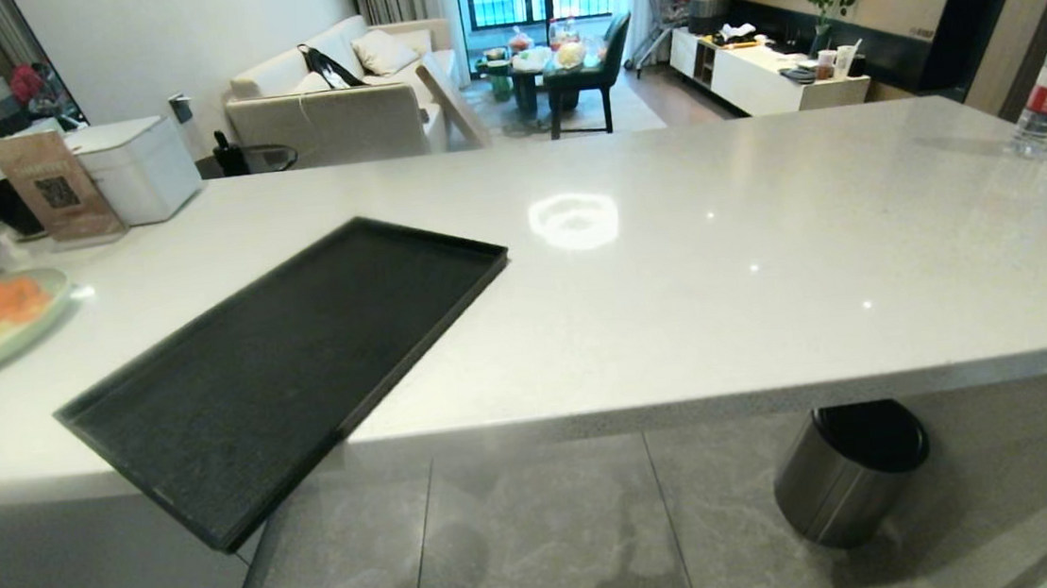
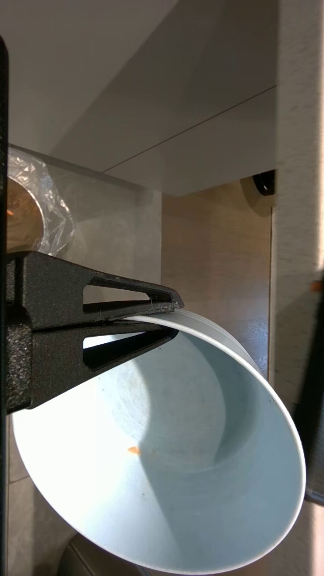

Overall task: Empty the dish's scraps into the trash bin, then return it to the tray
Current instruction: Put the bowl back to the table

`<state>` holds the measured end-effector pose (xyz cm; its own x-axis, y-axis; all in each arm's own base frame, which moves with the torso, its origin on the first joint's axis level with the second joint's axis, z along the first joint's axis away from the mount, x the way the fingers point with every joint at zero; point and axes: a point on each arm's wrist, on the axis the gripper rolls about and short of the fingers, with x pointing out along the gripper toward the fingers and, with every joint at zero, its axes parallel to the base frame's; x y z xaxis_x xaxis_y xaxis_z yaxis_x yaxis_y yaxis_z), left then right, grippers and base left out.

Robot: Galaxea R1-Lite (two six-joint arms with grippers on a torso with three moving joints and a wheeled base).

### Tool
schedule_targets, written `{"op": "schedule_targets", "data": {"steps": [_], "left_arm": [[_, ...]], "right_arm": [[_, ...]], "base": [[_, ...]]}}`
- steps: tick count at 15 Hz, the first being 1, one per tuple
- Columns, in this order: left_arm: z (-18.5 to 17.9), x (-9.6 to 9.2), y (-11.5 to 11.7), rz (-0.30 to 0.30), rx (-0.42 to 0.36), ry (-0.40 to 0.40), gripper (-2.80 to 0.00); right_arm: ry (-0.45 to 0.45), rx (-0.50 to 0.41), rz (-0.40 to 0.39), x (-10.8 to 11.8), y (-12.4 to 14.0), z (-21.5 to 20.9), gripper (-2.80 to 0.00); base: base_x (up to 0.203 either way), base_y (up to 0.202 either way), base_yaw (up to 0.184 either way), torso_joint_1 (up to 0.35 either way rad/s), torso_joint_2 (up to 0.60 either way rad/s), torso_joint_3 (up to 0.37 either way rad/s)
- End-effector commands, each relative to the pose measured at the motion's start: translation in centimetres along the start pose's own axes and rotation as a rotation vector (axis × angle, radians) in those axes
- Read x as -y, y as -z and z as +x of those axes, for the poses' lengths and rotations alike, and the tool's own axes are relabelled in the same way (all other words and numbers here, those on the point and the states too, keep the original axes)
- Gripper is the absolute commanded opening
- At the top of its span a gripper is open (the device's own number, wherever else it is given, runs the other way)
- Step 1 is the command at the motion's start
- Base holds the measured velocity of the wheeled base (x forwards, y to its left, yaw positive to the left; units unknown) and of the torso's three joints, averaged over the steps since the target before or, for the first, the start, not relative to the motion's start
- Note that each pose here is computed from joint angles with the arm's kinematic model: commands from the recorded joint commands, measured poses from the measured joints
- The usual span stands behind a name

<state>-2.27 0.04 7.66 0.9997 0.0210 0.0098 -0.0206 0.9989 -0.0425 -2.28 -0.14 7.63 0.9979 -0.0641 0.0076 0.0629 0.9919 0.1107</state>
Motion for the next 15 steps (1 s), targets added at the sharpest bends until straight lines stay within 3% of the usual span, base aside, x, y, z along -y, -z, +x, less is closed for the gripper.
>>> {"op": "schedule_targets", "data": {"steps": [1, 15], "left_arm": [[0.01, 0.0, 0.0, -0.001, -0.001, 0.0, -2.8], [0.01, 0.0, 0.0, -0.001, -0.001, 0.0, -2.8]], "right_arm": [[0.0, 0.0, 0.0, 0.0, 0.0, 0.0, -2.8], [0.0, 0.002, 0.0, 0.0, -0.01, 0.0, -2.8]], "base": [[0.0, 0.0, 0.0, 0.122, -0.5, -0.368], [0.0, 0.0, 0.0, 0.188, -0.55, -0.367]]}}
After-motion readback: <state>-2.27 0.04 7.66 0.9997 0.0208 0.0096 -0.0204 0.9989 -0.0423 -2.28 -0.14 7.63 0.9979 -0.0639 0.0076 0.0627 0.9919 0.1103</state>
